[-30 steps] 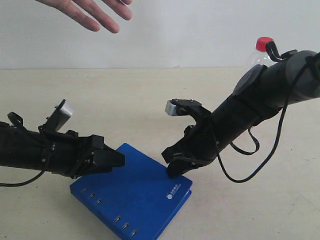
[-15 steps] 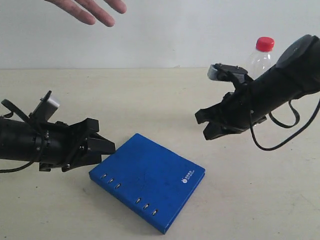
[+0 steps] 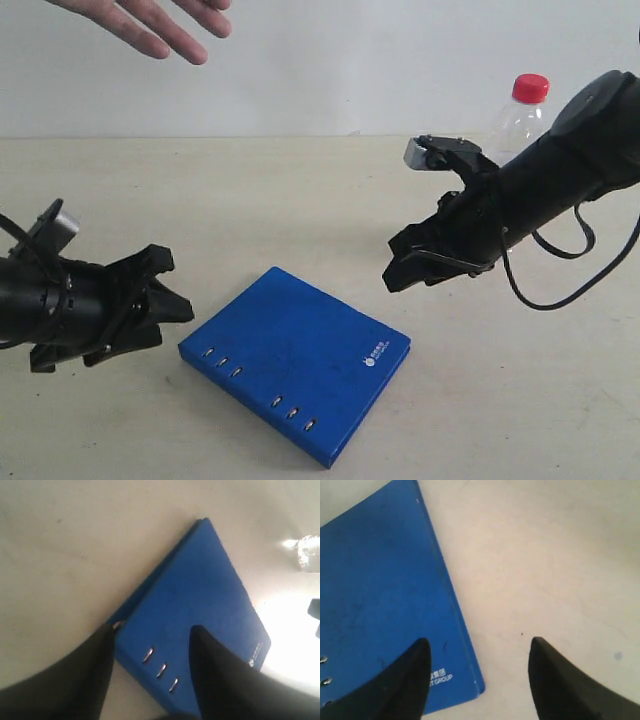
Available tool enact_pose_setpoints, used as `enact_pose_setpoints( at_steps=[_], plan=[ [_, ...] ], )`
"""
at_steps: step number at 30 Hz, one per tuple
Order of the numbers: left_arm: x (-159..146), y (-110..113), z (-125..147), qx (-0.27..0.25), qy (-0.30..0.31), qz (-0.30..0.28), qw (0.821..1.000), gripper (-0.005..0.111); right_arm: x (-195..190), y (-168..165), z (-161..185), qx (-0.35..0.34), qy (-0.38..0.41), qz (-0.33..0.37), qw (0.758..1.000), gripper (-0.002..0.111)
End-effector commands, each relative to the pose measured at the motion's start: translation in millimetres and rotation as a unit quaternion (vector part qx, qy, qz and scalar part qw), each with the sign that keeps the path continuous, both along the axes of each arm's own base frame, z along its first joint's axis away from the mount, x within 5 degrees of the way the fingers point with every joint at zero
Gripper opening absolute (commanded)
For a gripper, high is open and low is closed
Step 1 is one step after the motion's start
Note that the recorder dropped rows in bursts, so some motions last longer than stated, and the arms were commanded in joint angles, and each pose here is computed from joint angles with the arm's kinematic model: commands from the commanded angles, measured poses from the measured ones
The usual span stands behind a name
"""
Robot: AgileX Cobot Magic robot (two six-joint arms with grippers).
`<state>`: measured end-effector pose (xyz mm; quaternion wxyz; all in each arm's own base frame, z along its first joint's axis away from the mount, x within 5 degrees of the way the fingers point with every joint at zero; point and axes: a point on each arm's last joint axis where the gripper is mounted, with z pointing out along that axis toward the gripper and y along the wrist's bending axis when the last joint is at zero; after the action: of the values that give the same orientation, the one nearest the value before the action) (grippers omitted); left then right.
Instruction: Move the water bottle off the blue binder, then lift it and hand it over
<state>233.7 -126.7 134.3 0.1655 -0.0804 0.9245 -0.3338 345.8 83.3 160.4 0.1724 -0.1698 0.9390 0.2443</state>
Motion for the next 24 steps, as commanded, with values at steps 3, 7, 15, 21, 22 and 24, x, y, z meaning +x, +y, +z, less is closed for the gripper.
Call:
enact_pose_setpoints(
  at_steps=[3,7,15,21,22,24],
  plan=[
    [-11,-3,-1,-0.034,0.025,-0.011,0.999,0.044,6,5,-5,-0.005,-0.025,-0.013,1.0,0.053],
    [-14,-5,-8,-0.029,0.038,-0.018,0.999,0.045,-1,15,-28,0.037,0.049,0.02,0.998,0.053],
    [-22,-30,-41,-0.04,0.124,-0.052,0.99,0.078,-2,21,-33,0.06,0.05,0.04,0.996,0.053],
    [18,-64,-24,-0.133,0.061,-0.137,0.98,0.078,-26,42,-9,0.233,0.123,0.154,0.952,0.052],
    [22,-67,-23,-0.141,0.054,-0.145,0.978,0.078,-26,42,-8,0.236,0.122,0.151,0.952,0.052],
    [31,-72,-22,-0.147,0.044,-0.15,0.977,0.078,-25,42,-7,0.24,0.114,0.155,0.952,0.052]
  ],
)
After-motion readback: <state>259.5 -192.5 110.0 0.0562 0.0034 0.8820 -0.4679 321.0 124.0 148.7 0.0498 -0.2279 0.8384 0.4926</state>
